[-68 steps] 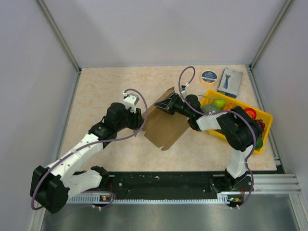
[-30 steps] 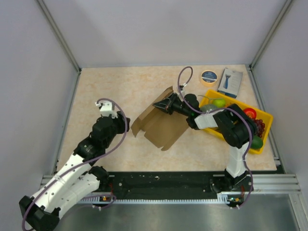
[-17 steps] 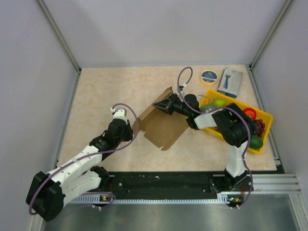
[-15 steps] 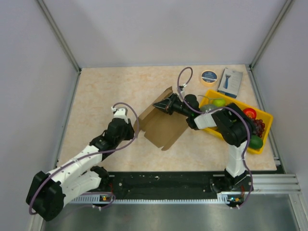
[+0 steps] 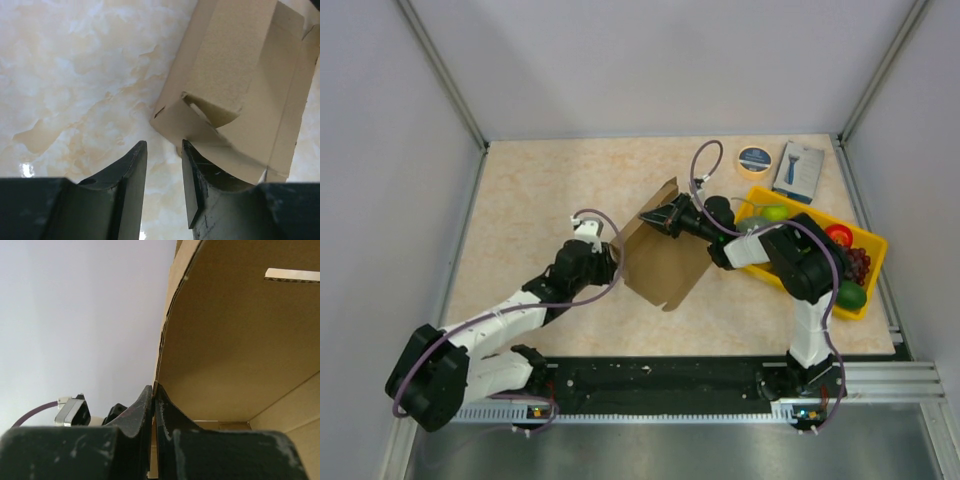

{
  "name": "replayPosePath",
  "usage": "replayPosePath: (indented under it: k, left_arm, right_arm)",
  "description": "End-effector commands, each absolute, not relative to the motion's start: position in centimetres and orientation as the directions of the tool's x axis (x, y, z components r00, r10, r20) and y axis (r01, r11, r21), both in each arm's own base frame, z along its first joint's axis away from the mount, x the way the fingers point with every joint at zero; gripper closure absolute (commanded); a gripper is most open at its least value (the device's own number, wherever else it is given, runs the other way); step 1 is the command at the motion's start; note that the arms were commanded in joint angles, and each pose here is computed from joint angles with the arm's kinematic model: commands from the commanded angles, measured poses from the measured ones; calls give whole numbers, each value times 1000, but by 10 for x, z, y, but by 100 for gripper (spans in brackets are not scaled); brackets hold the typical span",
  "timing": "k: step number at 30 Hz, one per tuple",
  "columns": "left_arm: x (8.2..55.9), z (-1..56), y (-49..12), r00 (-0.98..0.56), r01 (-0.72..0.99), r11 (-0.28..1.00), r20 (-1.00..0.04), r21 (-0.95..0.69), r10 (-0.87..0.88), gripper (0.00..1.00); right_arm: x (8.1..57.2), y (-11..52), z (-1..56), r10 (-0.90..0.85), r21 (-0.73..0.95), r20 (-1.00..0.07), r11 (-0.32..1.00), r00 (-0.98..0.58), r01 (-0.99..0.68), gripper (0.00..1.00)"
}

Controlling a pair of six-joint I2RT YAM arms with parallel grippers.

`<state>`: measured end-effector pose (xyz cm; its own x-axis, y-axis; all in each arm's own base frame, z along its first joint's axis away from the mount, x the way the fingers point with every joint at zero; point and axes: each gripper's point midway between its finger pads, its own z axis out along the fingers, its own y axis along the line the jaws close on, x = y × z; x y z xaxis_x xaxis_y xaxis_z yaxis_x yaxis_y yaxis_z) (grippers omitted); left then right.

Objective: Fold the paper box

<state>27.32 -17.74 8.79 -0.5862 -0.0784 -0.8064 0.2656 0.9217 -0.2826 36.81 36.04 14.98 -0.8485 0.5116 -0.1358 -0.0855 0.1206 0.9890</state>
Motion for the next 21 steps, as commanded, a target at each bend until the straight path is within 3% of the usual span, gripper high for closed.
replayPosePath:
  k: [1,8,10,13,21]
  left_arm:
    - [293,122,-200,-467,327,908,-880,-262,-86,60]
    - [294,124,-205,-380,302,943,-925,-141,-16,53]
    - [294,127,-206,-342,291,948,-940,-127,-21,45]
    - [294,123,-208,-306,281,955,-952,-98,-8,44]
    - [306,114,-204,-281,64,992,-952,106,120,50]
  right_arm:
    - [373,361,154,515,988,-150,101,-844,-114,100]
    - [373,361,154,516,989,-146,95,-844,-113,100]
    - [372,361,153,512,989,-144,94,-847,-111,100]
    - [372,361,153,511,990,-139,92,-848,-107,100]
    - [371,361,156,511,990,-138,85,-848,-110,100]
